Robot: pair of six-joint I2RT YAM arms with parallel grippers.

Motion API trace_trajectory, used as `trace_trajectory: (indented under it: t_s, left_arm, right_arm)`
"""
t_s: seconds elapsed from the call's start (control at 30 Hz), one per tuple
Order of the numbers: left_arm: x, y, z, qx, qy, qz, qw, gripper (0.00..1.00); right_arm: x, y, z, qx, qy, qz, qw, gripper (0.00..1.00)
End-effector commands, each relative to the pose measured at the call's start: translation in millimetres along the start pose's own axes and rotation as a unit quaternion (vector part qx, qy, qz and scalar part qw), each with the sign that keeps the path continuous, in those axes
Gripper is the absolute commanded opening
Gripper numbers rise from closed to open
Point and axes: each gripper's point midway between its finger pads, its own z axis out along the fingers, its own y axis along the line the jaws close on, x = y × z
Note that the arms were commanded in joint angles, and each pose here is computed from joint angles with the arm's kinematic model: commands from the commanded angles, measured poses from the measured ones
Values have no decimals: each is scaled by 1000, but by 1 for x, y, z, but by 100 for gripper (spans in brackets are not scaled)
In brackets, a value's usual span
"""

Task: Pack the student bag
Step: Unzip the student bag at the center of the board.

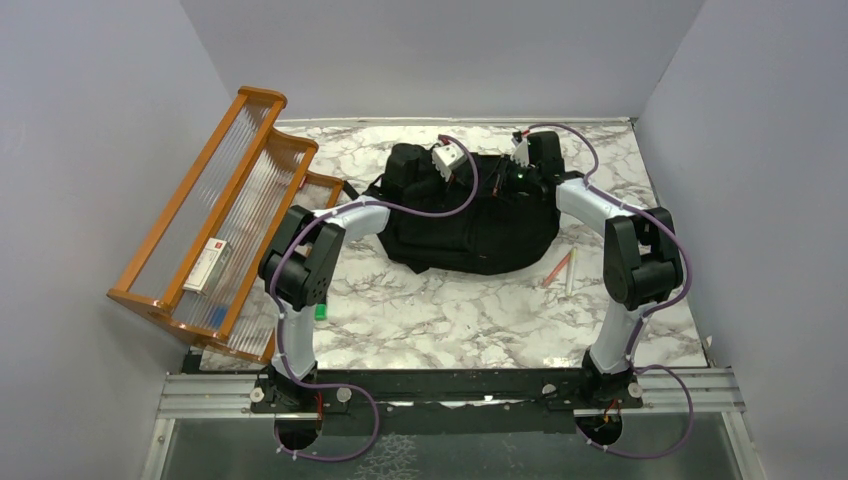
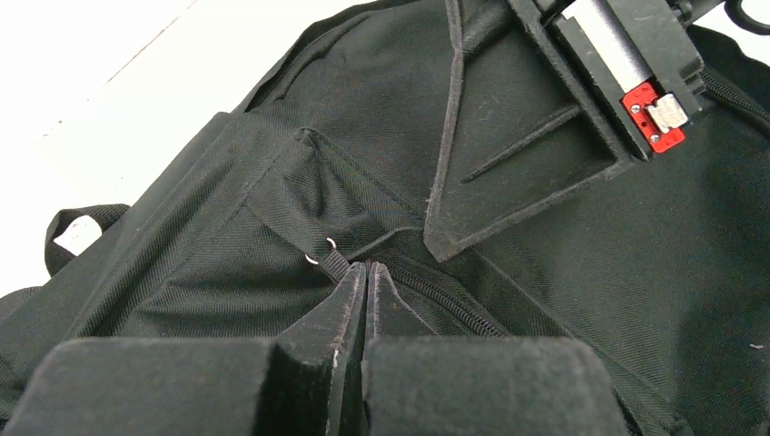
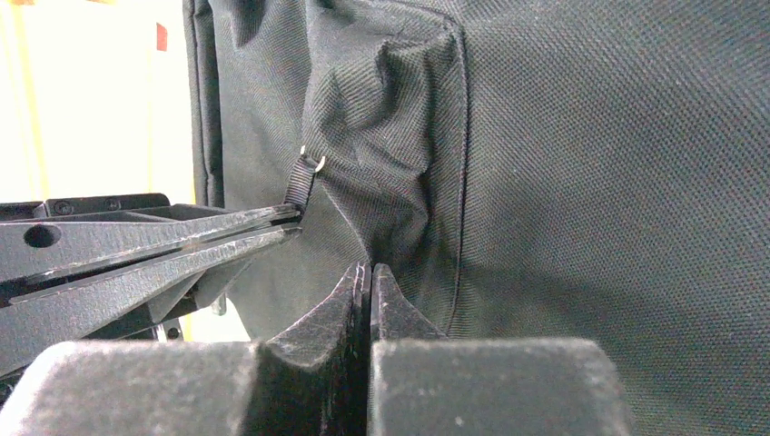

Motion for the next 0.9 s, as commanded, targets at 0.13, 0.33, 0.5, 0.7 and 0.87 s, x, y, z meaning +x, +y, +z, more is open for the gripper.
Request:
trace_trajectory:
  t_s: [0.13,0.33,0.5,0.7,0.87]
  left_arm:
    - [-19,-14,-7,18,-20,-6,1000,0]
    - [-18,-17,-6,22,-20,-6,1000,0]
    - [-18,-22,-3,30,-21,-4,999,0]
    - [-21,-31,5,41,-23,0,999,0]
    - [-28,-34,14,46,-30,4,998,0]
  right_arm:
    - [-42,19,-8,-6,-52,-36,998,28]
    - [-54,17,-6,15,-49,-47,998,43]
    - [-57,9,5,35,-26,-41,998,47]
    - [-58,2,17,51,-4,-39,998,50]
    - [-57,-3,26,62,12,-46,997,51]
